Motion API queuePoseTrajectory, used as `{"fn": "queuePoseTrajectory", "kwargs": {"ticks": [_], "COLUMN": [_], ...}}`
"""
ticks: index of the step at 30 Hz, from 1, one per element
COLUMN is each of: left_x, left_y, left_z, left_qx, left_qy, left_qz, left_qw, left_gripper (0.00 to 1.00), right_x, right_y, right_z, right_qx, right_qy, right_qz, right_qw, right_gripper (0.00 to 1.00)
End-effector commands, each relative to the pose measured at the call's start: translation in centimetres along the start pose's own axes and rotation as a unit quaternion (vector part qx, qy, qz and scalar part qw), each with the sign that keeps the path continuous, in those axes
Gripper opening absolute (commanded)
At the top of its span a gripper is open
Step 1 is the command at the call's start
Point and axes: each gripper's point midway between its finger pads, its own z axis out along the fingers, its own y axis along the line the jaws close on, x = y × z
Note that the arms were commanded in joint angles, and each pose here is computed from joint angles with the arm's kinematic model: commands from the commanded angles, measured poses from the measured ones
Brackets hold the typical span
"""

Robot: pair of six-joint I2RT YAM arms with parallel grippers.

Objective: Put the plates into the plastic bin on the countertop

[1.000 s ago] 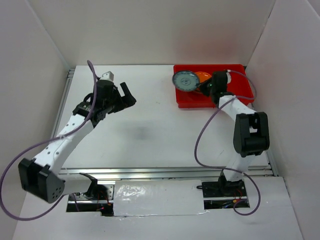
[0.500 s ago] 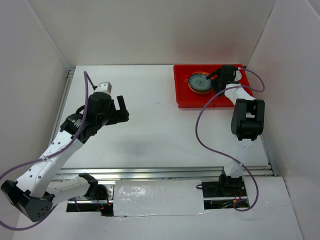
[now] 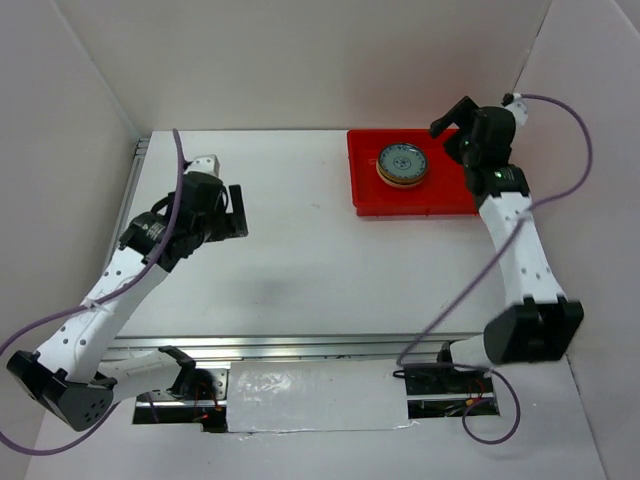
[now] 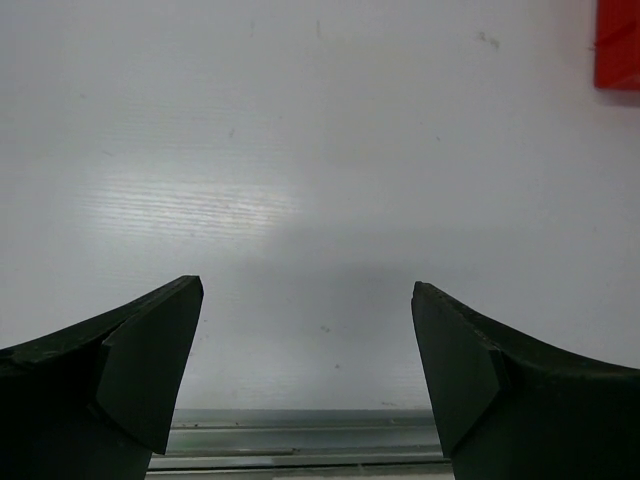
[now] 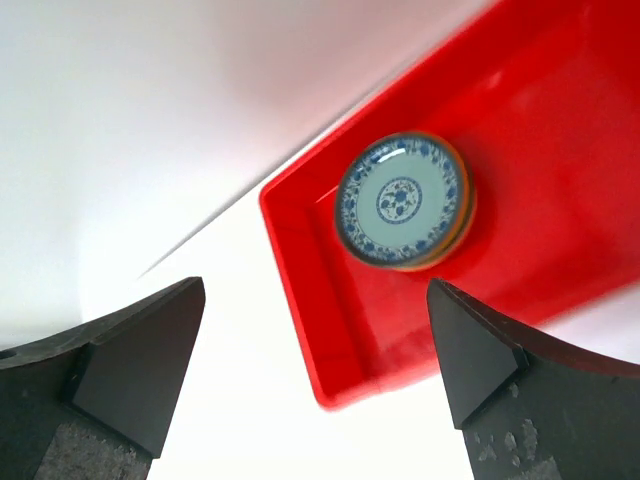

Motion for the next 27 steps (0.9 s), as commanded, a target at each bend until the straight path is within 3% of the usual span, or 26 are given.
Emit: {"fn": "queuePoseTrajectory", "kwargs": {"ticks": [1, 5, 6, 13, 18, 27], "left_x": [-3.8, -6.4, -6.8, -6.2, -3.9, -2.1], "left_y": [3.6, 6.8, 7.4, 9.1, 9.9, 11.4], "left_z": [-2.1, -4.7, -5.3, -10.0, -11.3, -13.6], "left_qx": [-0.076, -0.133, -0.140, -0.114, -0.097, -0.099], "left_qy": [-0.054, -0.105, -0.113, -0.162, -0.169, -0.176], "left_qz": [0.005, -0.031, -0.041, -0.078, -0.092, -0.111], "left_qw": [0.996, 0.985, 0.983, 0.977, 0.976, 0.973], "left_gripper": [0.99, 0.99, 0.99, 0.99, 0.99, 0.99], "right_x": [-1.1, 0.3, -0.2, 0.2, 1.1, 1.8], "right_y": [0.3, -3.1, -3.7, -4.7, -6.7, -7.3], "right_z": [-9.8, -17.8, -21.3, -33.0, -36.7, -36.1], "right_qx": [0.005, 0.029, 0.017, -0.116, -0.133, -0.127], "right_qy": [-0.004, -0.012, -0.033, -0.059, -0.056, -0.052], "right_qz": [-0.127, -0.165, -0.155, -0.153, -0.163, -0.170], "right_qw": [0.992, 0.986, 0.987, 0.980, 0.976, 0.976], "right_gripper": [1.00, 1.00, 1.00, 1.00, 1.00, 1.00]}}
